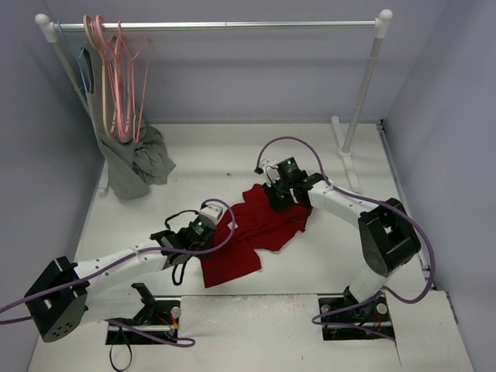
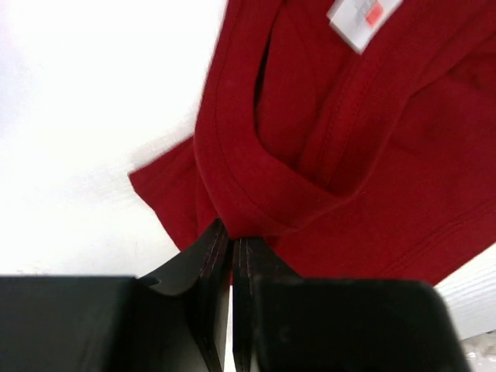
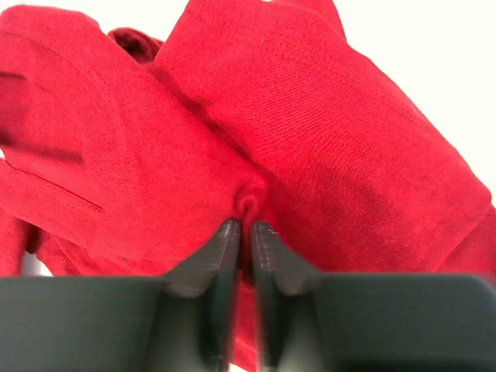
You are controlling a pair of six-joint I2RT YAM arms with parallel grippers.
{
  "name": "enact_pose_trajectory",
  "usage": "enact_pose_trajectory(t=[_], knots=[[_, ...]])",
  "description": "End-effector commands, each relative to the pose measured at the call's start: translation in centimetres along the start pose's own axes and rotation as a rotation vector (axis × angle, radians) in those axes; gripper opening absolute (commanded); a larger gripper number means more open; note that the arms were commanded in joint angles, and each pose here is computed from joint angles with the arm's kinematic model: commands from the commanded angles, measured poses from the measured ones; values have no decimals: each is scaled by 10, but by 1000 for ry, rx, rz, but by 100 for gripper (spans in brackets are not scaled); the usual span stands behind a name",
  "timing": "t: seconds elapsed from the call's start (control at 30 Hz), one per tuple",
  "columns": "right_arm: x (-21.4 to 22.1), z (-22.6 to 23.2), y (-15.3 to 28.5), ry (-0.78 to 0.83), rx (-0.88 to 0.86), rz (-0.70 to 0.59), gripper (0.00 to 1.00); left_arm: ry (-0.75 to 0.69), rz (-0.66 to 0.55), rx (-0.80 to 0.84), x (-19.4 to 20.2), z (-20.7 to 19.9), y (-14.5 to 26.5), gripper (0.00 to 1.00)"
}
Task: Place the t-shirt on the hanger
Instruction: Move the tshirt to the center of the board
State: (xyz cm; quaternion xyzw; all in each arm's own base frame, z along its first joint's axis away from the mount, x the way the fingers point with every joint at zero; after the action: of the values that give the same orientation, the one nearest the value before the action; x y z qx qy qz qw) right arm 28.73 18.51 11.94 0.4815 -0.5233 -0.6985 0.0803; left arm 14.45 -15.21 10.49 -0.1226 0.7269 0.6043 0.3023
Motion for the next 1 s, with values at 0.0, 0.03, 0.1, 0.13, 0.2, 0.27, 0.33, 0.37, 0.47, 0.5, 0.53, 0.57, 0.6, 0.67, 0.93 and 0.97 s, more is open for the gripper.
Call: enact_pose_trajectory(t=[0.0,0.03,0.1,0.13,0.2,0.27,0.33,0.37,0.47,0.5,0.53,0.57,0.6,0.67,0.93,0.97], knots=[[-42,-7,22,42,57,-149,8,20,-163,18,-49,-8,27,0],[-48,-9,33,50,82,-167,0,6,-186,8,-57,-6,32,0],[-70,-13,55,71,122,-235,0,4,-248,13,-84,-8,51,0],[-78,-18,67,78,163,-249,0,11,-274,-3,-97,-3,58,0],[-118,-27,110,132,245,-365,0,2,-369,-3,-143,-3,87,0],[-164,-41,170,184,385,-488,0,14,-488,-13,-201,6,123,0],[-193,-50,210,209,467,-568,0,-12,-577,-54,-241,16,152,0],[-207,-56,235,219,545,-614,0,-26,-594,-76,-259,16,158,0],[-249,-54,324,236,681,-880,0,-41,-828,-72,-319,13,230,0],[-259,-53,350,237,723,-995,0,-40,-890,-68,-329,13,248,0],[-259,-46,378,240,747,-1088,0,-34,-987,-53,-341,13,280,0],[-260,-41,392,257,746,-1163,0,-49,-1048,-43,-347,13,294,0],[-256,-33,423,263,779,-1287,0,-62,-1085,-33,-350,12,305,0],[-250,-29,409,299,734,-1275,0,-76,-1133,0,-350,11,320,0],[-167,-21,309,186,558,-961,0,-90,-940,112,-295,7,267,0],[-153,-18,302,154,542,-936,0,-86,-897,121,-286,7,254,0]])
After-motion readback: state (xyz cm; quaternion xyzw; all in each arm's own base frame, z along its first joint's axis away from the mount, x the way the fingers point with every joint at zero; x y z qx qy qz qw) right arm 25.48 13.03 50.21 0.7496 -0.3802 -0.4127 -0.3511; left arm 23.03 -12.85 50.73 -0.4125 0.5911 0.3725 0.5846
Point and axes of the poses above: each gripper's point midway between its finger pads, its own y axis back along the fingers, its own z axis along the line the jaws close on, x = y × z, the point moved 8 cm from there along y, back along the fingers, and after that the axes turned 5 degrees about y, right-handed, at the moved point
